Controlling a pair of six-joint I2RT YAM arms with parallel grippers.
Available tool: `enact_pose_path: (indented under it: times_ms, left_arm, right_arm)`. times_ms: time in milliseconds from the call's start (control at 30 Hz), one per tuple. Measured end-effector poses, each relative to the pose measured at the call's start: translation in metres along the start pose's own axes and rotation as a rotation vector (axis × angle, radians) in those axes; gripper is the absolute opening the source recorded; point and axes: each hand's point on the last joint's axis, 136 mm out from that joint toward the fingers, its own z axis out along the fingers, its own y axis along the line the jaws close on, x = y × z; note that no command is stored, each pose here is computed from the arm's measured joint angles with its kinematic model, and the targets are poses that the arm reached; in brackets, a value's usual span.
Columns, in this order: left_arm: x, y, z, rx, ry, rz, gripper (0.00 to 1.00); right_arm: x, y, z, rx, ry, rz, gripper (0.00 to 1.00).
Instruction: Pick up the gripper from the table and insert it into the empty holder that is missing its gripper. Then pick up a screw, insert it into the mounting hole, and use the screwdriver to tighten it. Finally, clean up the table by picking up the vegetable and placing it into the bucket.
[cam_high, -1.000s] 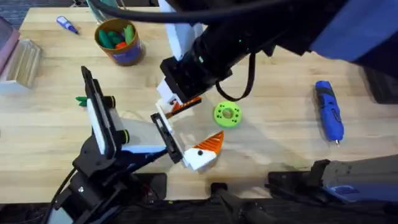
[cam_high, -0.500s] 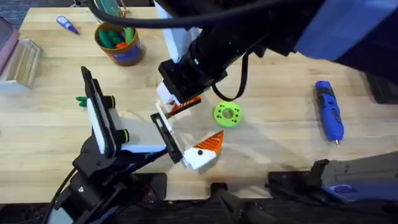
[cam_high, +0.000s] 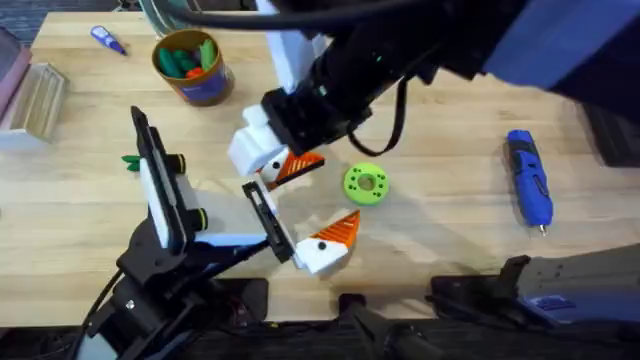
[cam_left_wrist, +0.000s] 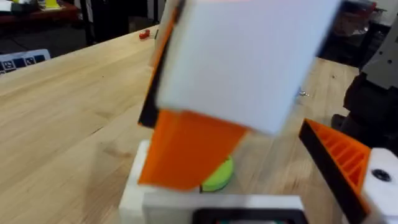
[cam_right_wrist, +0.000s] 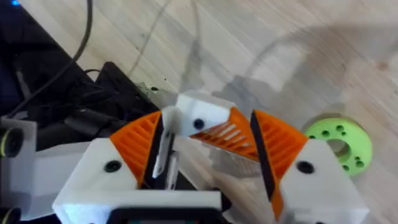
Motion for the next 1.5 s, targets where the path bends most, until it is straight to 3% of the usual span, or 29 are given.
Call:
enact_pose_path:
  times_ms: [200, 567, 900, 967, 1067, 1300, 1500]
  left_arm:
    - [0.000, 0.000, 0.000, 0.000, 0.000, 0.002, 0.985]
    - [0.000, 0.000, 0.000, 0.000, 0.000, 0.003, 0.985]
    - [0.000, 0.000, 0.000, 0.000, 0.000, 0.003, 0.984]
    - [0.000, 0.000, 0.000, 0.000, 0.000, 0.003, 0.904]
    - [0.000, 0.000, 0.000, -0.001, 0.000, 0.004, 0.685]
    - [0.000, 0.000, 0.000, -0.002, -0.001, 0.011, 0.048]
    - [0.000, 0.000, 0.000, -0.002, -0.001, 0.013, 0.015]
  right_arm:
    - [0.005, -0.026, -0.025, 0.033, -0.004, 0.067, 0.870]
    - [0.043, -0.052, -0.128, 0.035, -0.156, 0.051, 0.873]
    - [0.114, -0.061, -0.137, -0.015, -0.264, 0.056, 0.875]
    - [0.126, -0.059, -0.142, -0.031, -0.306, 0.055, 0.876]
    - [0.140, -0.056, -0.151, -0.054, -0.368, 0.055, 0.876]
    - [0.152, -0.059, -0.142, -0.064, -0.357, 0.081, 0.877]
    - [0.156, -0.064, -0.131, -0.056, -0.324, 0.092, 0.877]
